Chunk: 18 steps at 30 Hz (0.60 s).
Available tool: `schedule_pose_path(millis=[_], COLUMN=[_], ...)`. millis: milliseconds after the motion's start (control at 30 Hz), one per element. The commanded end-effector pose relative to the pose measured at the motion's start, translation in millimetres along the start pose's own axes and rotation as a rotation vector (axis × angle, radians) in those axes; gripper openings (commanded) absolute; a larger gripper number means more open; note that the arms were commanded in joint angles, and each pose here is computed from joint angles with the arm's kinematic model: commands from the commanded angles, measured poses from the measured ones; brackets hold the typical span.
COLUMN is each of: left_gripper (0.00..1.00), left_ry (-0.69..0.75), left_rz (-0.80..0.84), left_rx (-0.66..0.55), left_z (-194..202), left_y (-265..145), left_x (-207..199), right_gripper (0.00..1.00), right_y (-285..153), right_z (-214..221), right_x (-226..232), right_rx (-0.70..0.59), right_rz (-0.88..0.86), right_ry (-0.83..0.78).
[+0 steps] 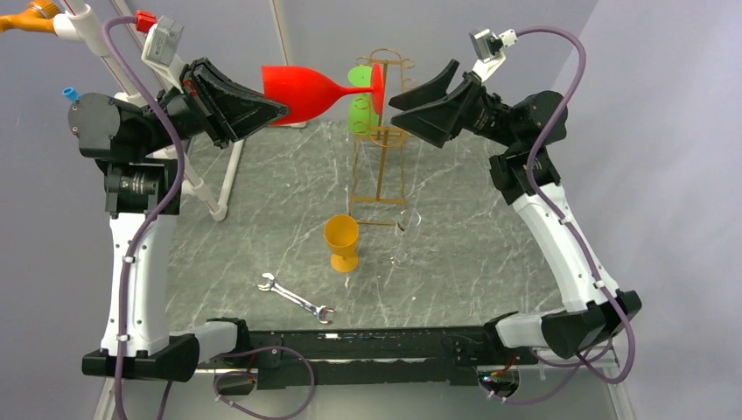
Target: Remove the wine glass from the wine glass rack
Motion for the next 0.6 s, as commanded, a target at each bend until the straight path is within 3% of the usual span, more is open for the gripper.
schedule_pose_path(millis=[0,567], left_gripper=[0.00,0.00], left_ry=[0.076,0.022], left_rz=[-0.025,-0.258], left_rx=[0.007,0.091], left_z=[-5,8], left_y=[-3,-10], left_x=[-10,17], right_gripper=[0.92,0.93], right_y=[-6,-21], right_z=[-6,-3], right_x=[5,12], right_rx=[-0.009,0.012], right_rz=[0.091,0.183], right_ry=[-0.118,-0.308])
Point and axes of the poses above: each gripper's point midway between its finger pads, its own y axis out along the fingers, its own x axis along the line the jaws close on, z = x × y, the point moved 6 cm from there along -y, back along the fingers, and after that the axes turned 4 degrees about y, right-handed, at the moved point
